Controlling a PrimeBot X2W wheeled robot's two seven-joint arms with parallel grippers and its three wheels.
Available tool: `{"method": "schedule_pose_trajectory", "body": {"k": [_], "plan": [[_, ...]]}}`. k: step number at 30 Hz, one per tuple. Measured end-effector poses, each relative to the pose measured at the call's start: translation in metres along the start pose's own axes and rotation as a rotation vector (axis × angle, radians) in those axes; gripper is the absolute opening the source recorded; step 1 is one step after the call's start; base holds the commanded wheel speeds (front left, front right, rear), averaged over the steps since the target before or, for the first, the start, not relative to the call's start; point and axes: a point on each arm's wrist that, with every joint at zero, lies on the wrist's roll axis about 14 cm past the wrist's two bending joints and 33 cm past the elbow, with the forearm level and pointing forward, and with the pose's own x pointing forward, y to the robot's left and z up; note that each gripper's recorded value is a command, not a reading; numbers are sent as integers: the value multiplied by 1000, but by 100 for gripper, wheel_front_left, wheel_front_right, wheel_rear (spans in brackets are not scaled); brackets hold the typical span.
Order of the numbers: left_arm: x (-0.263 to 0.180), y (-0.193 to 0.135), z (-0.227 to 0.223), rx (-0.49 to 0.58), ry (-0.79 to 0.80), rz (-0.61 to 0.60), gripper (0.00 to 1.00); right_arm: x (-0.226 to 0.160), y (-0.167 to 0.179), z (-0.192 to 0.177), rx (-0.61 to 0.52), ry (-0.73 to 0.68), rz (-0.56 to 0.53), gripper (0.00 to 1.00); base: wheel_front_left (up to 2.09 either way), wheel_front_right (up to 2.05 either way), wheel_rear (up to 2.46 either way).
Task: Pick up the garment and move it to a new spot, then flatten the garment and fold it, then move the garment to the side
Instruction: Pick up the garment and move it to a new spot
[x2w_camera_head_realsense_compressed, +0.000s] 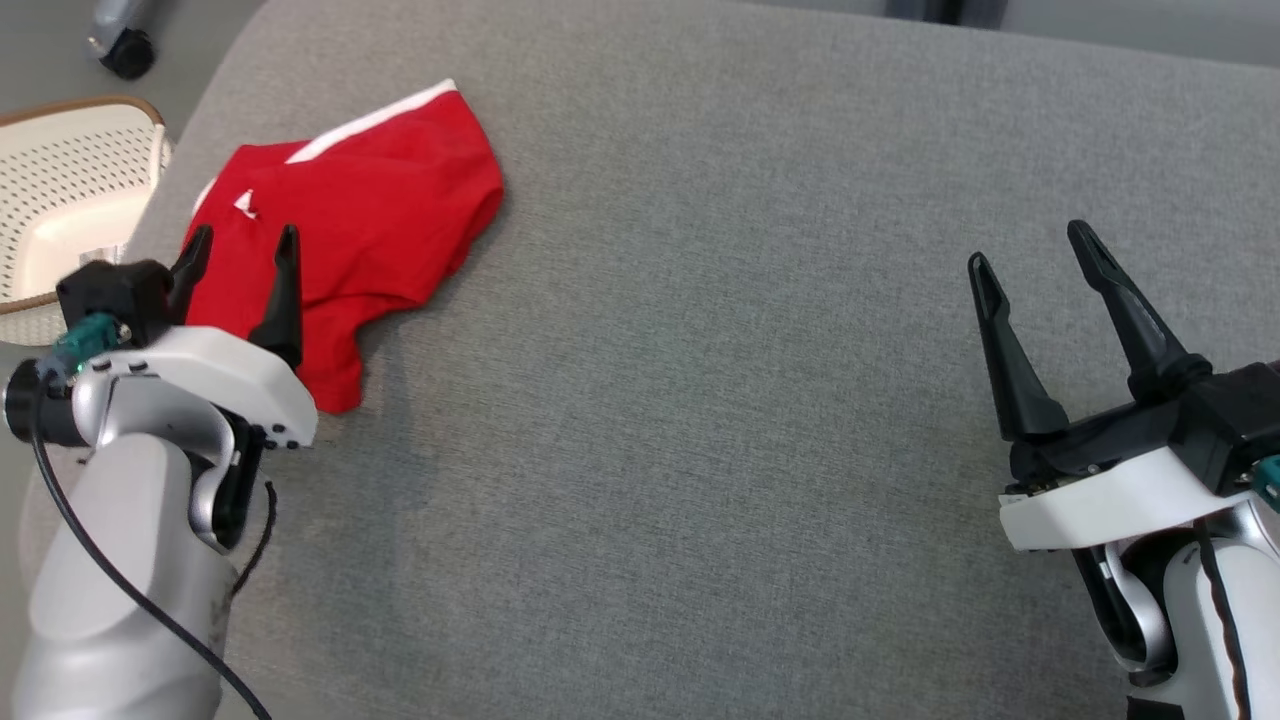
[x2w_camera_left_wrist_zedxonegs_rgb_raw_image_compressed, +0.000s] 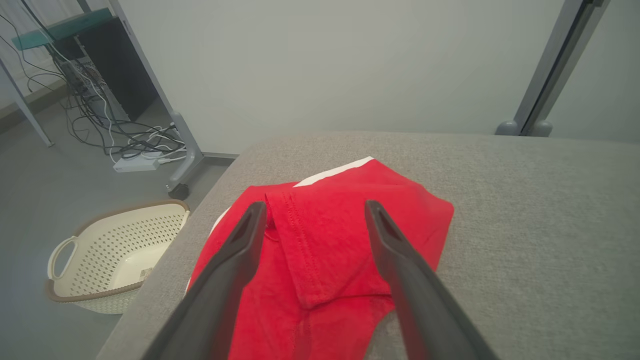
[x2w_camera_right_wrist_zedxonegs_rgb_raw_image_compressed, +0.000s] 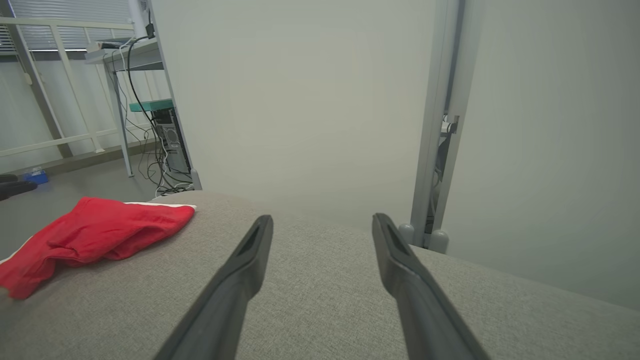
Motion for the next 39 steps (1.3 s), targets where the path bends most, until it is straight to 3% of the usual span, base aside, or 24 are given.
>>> {"method": "schedule_pose_trajectory", "body": {"k": [9, 18, 19, 20, 21, 28, 34, 39], "plan": [[56, -18, -43, 37, 265, -57, 100, -5, -25, -26, 19, 48, -48, 100, 0, 0, 0], [63, -28, -92, 12, 517, -67, 100, -16, -42, -36, 13, 72, -97, 100, 0, 0, 0], [63, -29, -94, 8, 533, -72, 44, -16, -43, -36, 12, 75, -100, 100, 0, 0, 0], [62, -31, -96, 6, 544, -78, 12, -17, -44, -37, 12, 77, -102, 100, 0, 0, 0], [62, -31, -97, 6, 550, -79, 0, -17, -44, -37, 11, 78, -104, 100, 0, 0, 0], [69, -26, -72, 21, 416, -72, 0, -18, -43, -31, 8, 65, -108, 100, 0, 0, 0], [78, -32, -2, 32, 95, -85, 0, -20, -37, -15, 5, 28, -112, 100, 0, 0, 0], [67, -58, 59, 23, -148, -165, 0, -25, -35, 5, -2, -16, -128, 100, 0, 0, 0]]}}
